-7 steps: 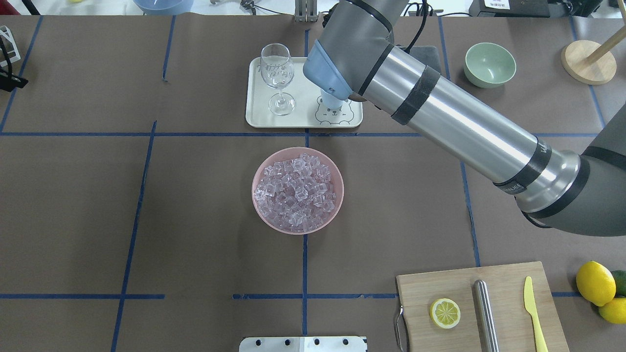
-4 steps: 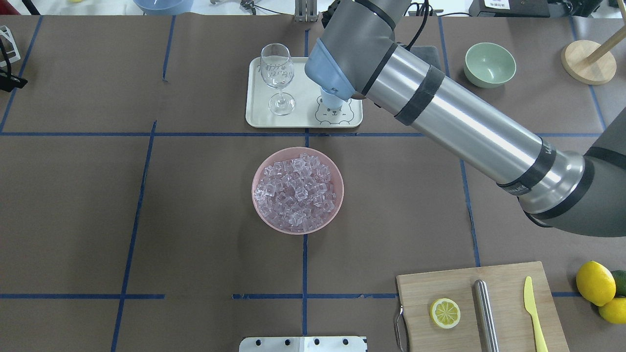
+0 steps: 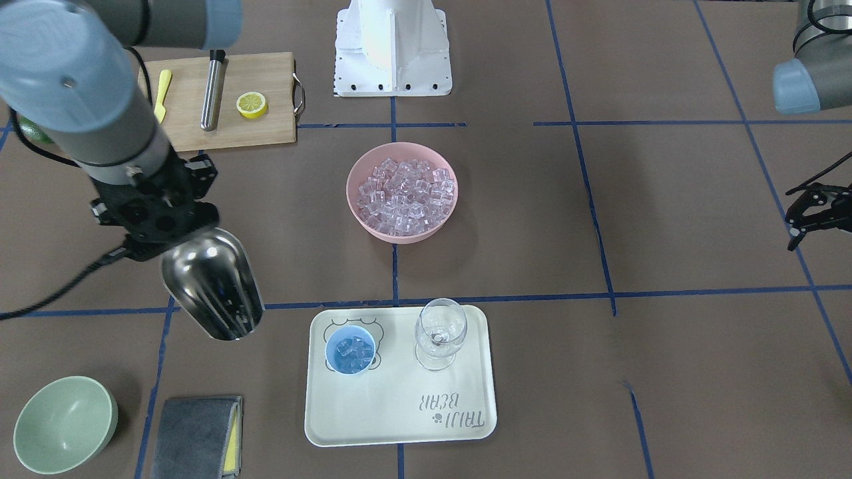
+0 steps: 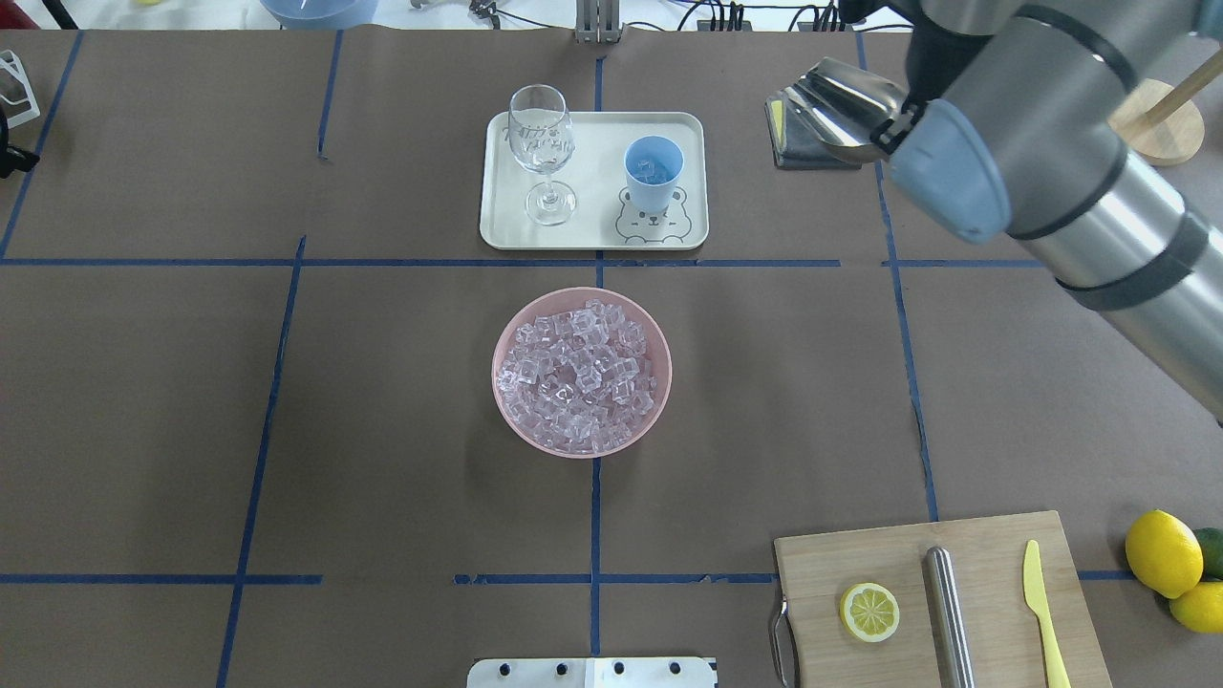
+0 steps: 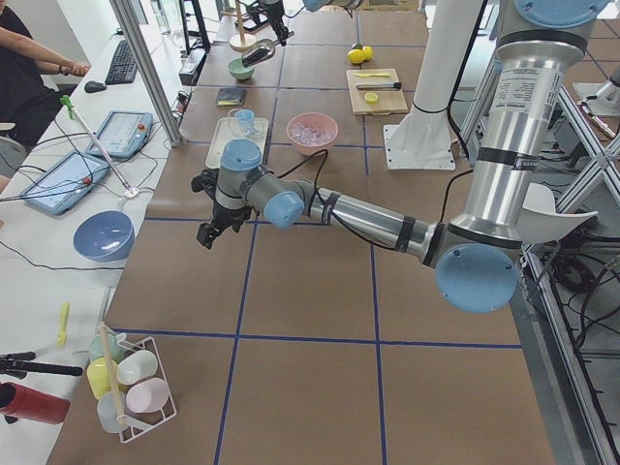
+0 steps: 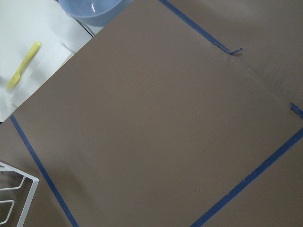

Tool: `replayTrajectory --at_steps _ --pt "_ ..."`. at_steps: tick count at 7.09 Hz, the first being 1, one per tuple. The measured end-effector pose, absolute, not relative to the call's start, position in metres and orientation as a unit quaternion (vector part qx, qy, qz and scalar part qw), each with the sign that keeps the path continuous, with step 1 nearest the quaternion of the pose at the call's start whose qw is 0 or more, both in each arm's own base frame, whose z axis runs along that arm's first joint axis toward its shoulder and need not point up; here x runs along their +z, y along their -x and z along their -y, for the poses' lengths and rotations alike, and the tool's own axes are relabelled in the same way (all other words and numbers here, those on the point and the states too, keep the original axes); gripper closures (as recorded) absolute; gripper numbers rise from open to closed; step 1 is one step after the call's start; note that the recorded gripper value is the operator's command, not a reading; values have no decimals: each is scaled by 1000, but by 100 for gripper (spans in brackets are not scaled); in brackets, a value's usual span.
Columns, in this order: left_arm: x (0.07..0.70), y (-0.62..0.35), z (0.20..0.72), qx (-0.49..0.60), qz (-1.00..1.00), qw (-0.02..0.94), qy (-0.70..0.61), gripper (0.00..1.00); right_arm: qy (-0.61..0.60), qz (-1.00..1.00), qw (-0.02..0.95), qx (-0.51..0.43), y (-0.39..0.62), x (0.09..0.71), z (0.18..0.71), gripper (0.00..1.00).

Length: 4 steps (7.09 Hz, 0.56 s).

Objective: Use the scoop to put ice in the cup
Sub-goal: 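Carry the empty scoop back toward its spot with the right gripper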

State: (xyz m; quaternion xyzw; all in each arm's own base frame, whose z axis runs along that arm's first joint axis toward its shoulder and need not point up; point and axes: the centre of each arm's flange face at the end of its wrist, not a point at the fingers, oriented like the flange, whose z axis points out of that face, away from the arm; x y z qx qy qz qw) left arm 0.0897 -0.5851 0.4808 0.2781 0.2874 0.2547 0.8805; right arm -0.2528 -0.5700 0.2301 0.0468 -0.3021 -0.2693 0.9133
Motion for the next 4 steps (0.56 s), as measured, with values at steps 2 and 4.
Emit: replayTrajectory --at_steps 2,4 --pt "479 -87 587 251 -287 884 -272 0 -57 301 917 -254 222 282 561 100" --pt "478 -87 588 250 -287 884 -272 0 -6 294 939 -178 202 335 555 100"
